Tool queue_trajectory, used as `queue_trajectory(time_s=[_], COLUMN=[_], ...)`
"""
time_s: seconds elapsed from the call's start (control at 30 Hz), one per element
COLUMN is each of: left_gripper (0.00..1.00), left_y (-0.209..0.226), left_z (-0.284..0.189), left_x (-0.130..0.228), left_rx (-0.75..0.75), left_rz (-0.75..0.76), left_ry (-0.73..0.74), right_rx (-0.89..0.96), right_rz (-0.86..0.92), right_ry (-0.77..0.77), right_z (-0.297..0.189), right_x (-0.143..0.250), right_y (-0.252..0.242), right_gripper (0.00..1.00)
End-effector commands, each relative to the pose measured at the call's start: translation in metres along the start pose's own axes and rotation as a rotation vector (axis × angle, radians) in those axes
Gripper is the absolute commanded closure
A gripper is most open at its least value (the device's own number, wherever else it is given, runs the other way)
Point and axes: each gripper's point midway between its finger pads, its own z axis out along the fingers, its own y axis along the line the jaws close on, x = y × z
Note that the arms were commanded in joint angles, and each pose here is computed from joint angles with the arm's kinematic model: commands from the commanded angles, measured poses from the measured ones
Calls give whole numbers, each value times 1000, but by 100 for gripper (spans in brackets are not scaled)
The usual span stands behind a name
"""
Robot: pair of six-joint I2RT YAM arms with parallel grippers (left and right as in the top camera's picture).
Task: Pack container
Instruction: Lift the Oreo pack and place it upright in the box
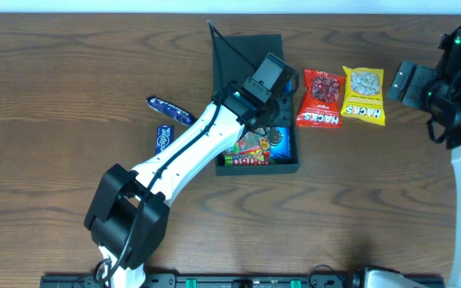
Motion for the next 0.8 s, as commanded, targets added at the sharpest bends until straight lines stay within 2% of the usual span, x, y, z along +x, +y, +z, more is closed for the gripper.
queue_trajectory(time_s=[0.0, 0.1, 0.13, 0.33, 0.43, 0.63, 0.77], left_gripper=[69, 69, 66, 46, 27, 25, 21], left_y=[-5, -8, -7, -12, -9, 11, 35], left_z=[6, 14, 16, 16, 16, -7, -51], left_x=[-1, 6, 6, 0, -2, -28, -57], left_rx=[23, 46, 46, 64, 61, 54, 41], left_rz=[-53, -56, -56, -35, -20, -40, -30], left_ry=[12, 51, 52, 29, 23, -30, -114], right_rx=[2, 3, 3, -18, -16, -14, -71], right_rz=[17, 16, 16, 16, 14, 13, 12], right_ry=[3, 5, 6, 17, 24, 38, 56], right_z=[0, 0, 0, 0, 0, 0, 1], right_x=[1, 1, 1, 4, 5, 9, 12], right_y=[-3, -3, -3, 1, 0, 0, 10], right_gripper=[1, 1, 1, 1, 1, 1, 1])
